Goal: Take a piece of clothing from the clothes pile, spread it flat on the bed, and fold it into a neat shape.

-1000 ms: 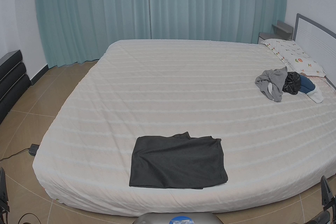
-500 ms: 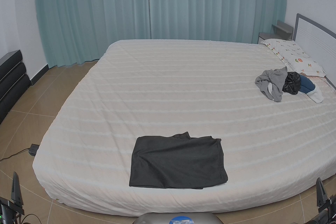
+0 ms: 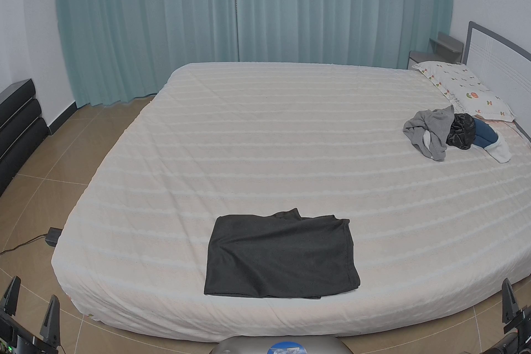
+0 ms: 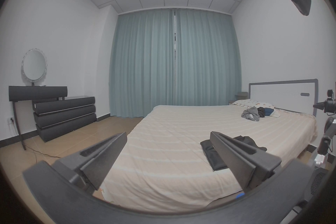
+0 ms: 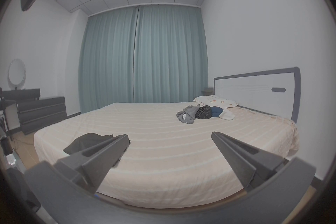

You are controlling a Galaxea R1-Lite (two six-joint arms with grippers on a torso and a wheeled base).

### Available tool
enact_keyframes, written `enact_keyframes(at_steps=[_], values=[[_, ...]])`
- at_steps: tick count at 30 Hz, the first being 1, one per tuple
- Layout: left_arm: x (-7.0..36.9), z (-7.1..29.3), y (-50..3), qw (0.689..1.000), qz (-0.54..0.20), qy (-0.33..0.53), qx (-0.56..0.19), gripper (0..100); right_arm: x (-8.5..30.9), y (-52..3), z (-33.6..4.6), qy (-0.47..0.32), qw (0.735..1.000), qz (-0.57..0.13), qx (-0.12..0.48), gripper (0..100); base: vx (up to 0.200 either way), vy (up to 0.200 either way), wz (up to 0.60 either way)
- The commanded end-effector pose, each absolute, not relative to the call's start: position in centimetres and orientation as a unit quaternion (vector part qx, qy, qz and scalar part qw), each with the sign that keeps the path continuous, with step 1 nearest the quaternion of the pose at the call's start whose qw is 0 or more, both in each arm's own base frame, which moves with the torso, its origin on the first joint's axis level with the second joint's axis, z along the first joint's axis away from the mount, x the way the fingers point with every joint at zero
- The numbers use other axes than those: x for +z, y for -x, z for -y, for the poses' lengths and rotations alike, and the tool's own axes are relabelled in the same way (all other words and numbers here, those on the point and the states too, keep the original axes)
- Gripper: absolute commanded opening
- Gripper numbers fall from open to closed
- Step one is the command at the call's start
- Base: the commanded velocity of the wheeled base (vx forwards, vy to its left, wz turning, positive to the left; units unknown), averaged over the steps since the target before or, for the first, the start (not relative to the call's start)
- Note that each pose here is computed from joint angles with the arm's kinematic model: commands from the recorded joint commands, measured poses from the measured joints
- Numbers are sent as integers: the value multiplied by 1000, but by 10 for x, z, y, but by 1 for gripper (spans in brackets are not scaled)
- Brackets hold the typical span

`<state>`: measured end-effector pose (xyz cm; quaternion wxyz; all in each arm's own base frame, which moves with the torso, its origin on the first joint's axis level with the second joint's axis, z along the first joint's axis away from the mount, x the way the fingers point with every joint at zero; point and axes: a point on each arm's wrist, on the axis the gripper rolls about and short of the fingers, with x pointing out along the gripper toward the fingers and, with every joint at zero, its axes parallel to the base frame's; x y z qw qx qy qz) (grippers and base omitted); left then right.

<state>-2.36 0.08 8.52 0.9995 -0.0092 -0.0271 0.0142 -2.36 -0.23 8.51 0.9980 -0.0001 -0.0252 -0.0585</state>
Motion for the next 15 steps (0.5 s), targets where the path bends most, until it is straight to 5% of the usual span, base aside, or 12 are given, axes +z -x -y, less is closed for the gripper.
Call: enact_keyframes(at_steps=[1, 15], values=[[80, -2, 23, 999, 20, 18, 35, 100, 82, 23, 2, 18, 998, 26, -58, 100, 0, 0, 0], [75, 0, 23, 1000, -6, -5, 7, 100, 78, 23, 1, -19, 999, 11, -27, 100, 0, 0, 0]])
